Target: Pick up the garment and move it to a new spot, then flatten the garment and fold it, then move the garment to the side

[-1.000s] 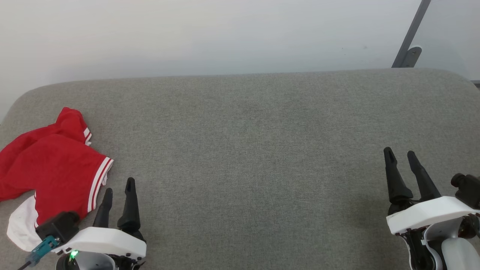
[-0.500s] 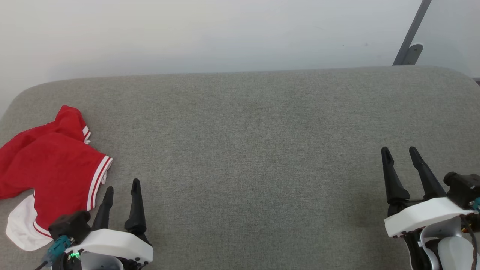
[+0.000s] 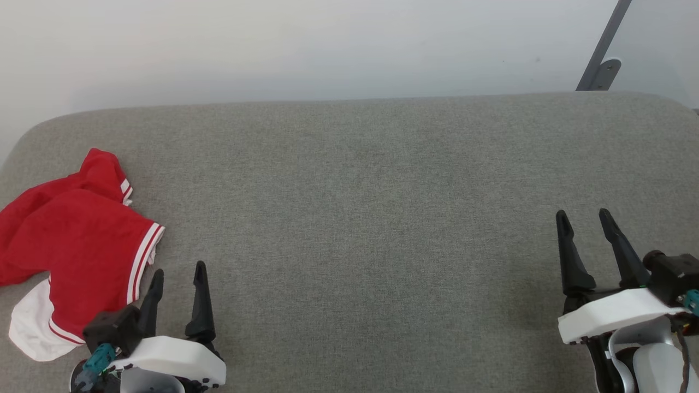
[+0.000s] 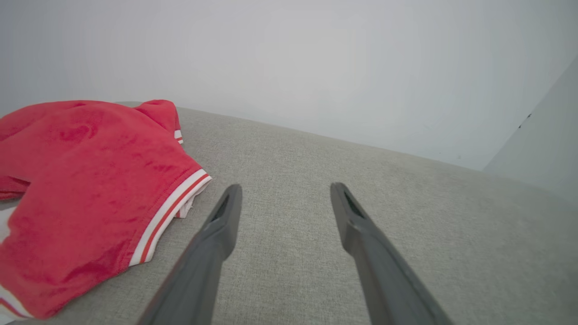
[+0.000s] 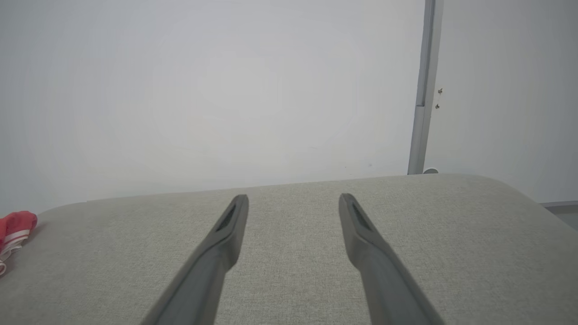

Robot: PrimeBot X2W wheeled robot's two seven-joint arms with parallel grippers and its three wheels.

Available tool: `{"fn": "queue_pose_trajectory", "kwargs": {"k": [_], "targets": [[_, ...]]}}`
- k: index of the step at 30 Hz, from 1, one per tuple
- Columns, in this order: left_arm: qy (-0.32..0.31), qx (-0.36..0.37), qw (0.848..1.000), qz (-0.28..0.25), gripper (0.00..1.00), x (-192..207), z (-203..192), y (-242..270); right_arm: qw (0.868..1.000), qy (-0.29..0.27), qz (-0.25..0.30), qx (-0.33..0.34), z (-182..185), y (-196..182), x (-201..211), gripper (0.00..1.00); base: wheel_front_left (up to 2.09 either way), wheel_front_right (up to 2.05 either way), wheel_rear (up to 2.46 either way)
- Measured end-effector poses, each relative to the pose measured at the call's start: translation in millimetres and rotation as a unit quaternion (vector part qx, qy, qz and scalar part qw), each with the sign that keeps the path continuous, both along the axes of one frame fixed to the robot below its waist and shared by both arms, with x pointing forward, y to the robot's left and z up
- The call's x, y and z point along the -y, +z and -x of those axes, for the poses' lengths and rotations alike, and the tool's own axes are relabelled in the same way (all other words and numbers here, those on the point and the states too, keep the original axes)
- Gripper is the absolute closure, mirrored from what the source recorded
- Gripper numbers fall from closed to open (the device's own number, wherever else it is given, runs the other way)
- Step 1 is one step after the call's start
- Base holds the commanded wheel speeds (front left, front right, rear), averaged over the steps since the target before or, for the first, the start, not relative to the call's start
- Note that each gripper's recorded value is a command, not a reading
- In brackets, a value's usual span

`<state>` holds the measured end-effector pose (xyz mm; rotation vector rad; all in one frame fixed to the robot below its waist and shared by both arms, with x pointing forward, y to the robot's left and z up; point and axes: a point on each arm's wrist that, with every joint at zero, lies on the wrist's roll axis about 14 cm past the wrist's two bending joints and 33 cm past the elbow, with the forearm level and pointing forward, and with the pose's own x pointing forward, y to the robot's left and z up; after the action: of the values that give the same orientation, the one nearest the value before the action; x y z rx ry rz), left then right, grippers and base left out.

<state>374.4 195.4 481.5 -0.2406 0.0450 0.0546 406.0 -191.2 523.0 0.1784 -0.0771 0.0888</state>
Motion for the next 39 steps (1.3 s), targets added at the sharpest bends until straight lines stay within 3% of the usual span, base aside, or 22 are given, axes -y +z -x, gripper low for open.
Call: {"fn": "queue_pose_trajectory", "kwargs": {"k": [12, 22, 31, 39], "targets": [[-0.002, 0.013, 0.999, -0.033, 0.00, -2, 0, 3, 1.000, -0.016, -0.004, 0.004, 2, -4, 3, 0.00, 0.00, 0.00, 0.00], [0.014, 0.020, 0.998, -0.058, 0.00, -14, 10, 5, 1.000, 0.012, 0.014, 0.019, -5, 0, -20, 0.00, 0.00, 0.00, 0.00], [0.093, 0.009, 0.993, -0.076, 0.00, -61, 48, 1, 0.991, 0.124, 0.034, 0.030, -18, -1, -100, 0.00, 0.00, 0.00, 0.00], [0.185, -0.014, 0.979, -0.088, 0.00, -105, 107, -7, 0.968, 0.243, 0.046, 0.042, -20, -3, -187, 0.00, 0.00, 0.00, 0.00]]}}
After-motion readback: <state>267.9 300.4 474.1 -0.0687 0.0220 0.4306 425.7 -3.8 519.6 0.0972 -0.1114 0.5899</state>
